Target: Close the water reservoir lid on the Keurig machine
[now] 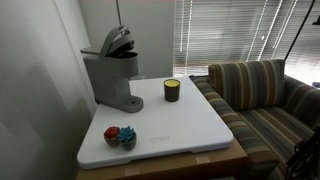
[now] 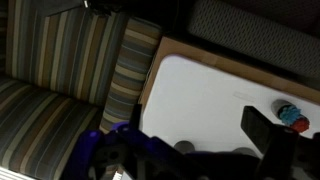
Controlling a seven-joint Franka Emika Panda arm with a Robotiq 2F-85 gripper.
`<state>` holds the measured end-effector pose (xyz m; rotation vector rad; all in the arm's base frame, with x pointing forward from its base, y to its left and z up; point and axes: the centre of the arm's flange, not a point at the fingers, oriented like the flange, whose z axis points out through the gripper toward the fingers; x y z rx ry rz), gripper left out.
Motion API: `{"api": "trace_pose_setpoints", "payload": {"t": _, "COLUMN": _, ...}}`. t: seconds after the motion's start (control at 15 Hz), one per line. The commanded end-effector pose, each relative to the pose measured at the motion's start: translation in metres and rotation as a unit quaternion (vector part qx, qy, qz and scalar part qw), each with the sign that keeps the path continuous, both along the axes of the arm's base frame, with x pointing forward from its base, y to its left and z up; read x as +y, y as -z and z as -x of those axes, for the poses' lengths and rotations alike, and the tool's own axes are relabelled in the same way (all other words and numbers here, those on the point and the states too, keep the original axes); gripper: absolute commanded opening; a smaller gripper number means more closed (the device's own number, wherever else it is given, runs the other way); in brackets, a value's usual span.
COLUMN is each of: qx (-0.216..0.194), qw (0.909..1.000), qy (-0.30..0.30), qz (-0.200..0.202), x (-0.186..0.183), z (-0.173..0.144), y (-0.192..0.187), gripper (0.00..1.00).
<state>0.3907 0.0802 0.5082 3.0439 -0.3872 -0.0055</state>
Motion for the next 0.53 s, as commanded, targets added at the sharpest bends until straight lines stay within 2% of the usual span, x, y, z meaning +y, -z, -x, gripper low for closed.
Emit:
{"api": "trace_pose_setpoints", "payload": {"t": 0.0, "qx": 0.0, "qw": 1.0, "qy": 0.0, "qz": 0.0, "x": 0.0, "z": 0.0, "y": 0.0, "gripper": 1.0}}
{"api": "trace_pose_setpoints", "payload": {"t": 0.27, "qx": -0.074, "qw": 0.9966, "qy": 0.01, "qz": -0.035, "x": 0.002, "z": -0.035, "y": -0.003, "gripper": 1.0}}
{"api": "trace_pose_setpoints", "payload": {"t": 0.47, "qx": -0.109, "qw": 0.9924, "qy": 0.01, "qz": -0.056, "x": 0.007, "z": -0.064, "y": -0.002, "gripper": 1.0}}
